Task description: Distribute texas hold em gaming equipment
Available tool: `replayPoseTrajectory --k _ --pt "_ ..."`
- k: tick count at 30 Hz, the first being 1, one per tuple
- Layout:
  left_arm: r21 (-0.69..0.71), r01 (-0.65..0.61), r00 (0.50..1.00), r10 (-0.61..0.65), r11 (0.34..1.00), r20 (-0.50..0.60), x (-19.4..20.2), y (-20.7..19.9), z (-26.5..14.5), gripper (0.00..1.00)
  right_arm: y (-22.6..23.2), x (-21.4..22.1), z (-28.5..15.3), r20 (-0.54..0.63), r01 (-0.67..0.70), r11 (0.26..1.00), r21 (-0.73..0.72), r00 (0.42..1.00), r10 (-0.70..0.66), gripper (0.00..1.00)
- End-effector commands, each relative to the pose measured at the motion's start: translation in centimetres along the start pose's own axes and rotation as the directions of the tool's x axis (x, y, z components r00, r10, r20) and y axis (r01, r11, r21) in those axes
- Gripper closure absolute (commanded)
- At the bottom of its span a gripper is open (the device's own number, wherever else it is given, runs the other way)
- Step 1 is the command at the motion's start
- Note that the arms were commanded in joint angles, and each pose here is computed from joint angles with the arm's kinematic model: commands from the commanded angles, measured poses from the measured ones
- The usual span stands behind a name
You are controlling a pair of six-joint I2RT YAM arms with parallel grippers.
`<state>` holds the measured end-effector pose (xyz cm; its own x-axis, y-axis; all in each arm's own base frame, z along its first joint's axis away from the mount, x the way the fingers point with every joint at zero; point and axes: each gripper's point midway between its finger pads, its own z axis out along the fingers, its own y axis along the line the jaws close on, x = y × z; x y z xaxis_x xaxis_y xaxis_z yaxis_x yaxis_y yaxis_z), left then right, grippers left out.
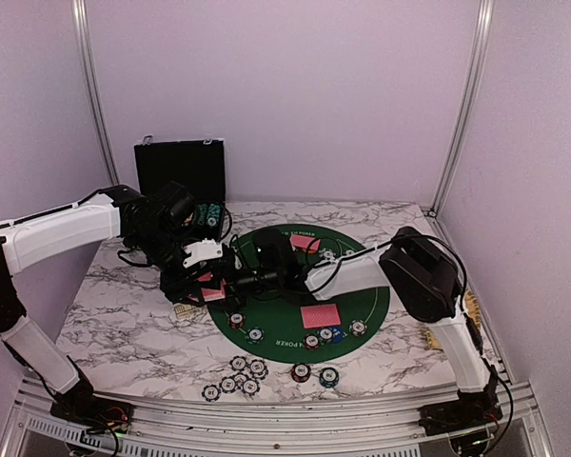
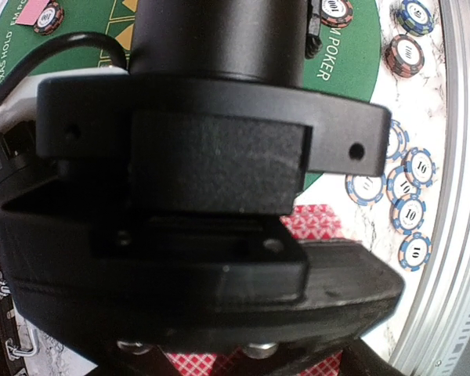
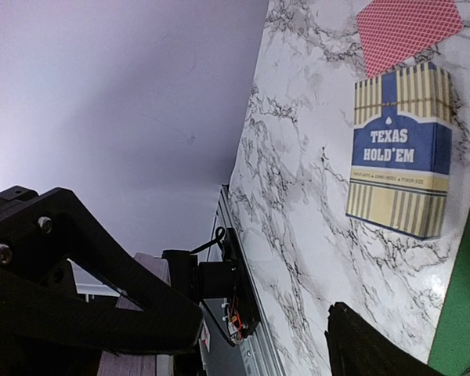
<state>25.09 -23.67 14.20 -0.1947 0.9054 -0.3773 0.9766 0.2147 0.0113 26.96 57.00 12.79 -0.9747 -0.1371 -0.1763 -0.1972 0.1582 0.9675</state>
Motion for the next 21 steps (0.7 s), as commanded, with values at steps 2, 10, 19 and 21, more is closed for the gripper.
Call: replayPoseTrajectory --k 2,10,19,21 --pt "-0.008 -0.016 0.999 0.016 1.0 0.039 -0.9 -0.2 -1.5 0.96 -2.7 -0.2 -1.3 0.023 -0.037 0.994 0.098 0.999 0.035 0.18" --pt "-0.007 -0.016 0.999 0.016 1.0 0.037 -0.8 -0.3 -1.4 0.96 -2.2 -0.2 -2.1 0.025 -0.017 0.994 0.106 1.0 0.014 0.21" --pt "-0.006 -0.018 0.999 0.018 1.0 0.032 -0.7 -0.3 -1.3 0.97 -2.1 -0.1 -2.8 0.025 -0.012 0.994 0.11 1.0 0.009 0.24" --pt "-0.005 -0.017 0.999 0.017 1.0 0.031 -0.7 -0.3 -1.2 0.97 -2.0 0.0 -3.0 0.023 -0.01 0.994 0.11 1.0 0.007 0.25"
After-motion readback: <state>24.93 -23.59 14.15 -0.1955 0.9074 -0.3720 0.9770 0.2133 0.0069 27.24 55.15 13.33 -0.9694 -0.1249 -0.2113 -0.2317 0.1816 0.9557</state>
